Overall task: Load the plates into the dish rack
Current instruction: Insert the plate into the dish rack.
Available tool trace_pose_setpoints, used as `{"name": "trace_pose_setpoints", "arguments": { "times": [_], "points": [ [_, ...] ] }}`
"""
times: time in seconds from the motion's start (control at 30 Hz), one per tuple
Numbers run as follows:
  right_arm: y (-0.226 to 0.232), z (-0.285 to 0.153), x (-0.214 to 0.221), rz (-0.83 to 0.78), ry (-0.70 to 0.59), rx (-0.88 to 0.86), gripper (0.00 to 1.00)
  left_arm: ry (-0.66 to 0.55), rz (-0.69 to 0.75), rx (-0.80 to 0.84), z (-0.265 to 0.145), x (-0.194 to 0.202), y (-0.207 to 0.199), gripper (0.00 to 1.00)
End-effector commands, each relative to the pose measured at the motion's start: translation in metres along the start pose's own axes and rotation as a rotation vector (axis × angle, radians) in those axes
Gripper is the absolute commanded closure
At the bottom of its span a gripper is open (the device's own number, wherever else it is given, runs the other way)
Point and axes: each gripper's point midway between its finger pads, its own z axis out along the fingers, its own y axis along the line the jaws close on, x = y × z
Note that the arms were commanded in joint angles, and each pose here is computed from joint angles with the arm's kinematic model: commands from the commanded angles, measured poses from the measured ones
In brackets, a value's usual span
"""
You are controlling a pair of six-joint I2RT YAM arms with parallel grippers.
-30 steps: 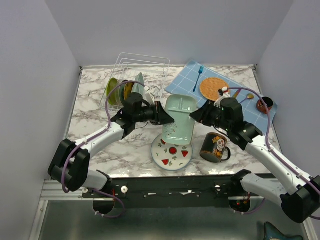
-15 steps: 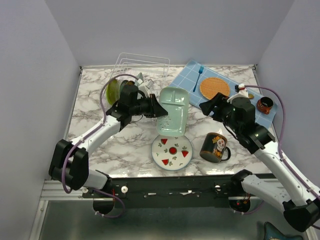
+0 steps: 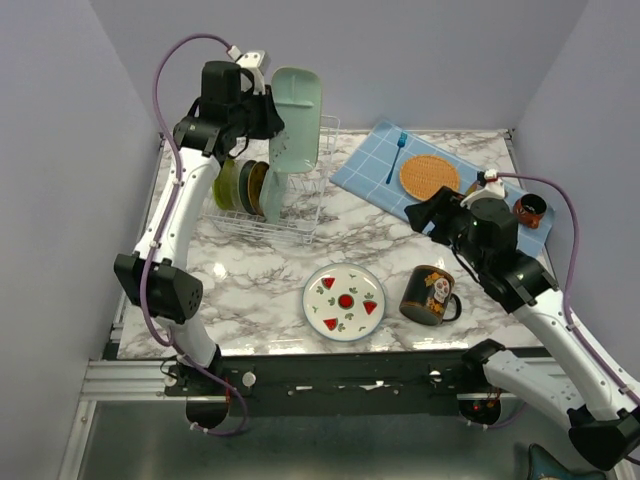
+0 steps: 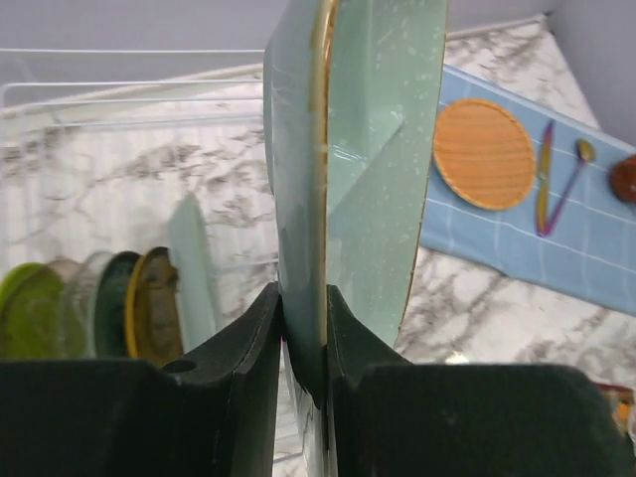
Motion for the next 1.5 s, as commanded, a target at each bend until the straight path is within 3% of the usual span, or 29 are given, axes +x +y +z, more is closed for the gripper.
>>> {"name": "trace_pose_setpoints", "arguments": {
  "times": [0.0, 0.3, 0.83, 1.47],
  "points": [
    [-0.013, 0.002, 0.011, -0.022, 0.033, 0.042, 0.2, 0.04, 0.142, -0.225, -0.02, -0.02, 0.032, 1.0],
    [-0.019, 0.009, 0.03, -0.03, 0.098, 0.055, 0.19, 0.116, 0.27, -0.499, -0.023, -0.013, 0.052, 1.0],
    [-0.028, 0.013, 0.048, -0.024, 0.141, 0.073, 0.19, 0.252, 0.442, -0.665, -0.005, 0.027, 0.055, 1.0],
    [-0.04, 0.009, 0.055, -0.032, 0.147, 0.104, 0.19, 0.36, 0.486, -0.726, 0.024, 0.062, 0.062, 1.0]
  ]
}}
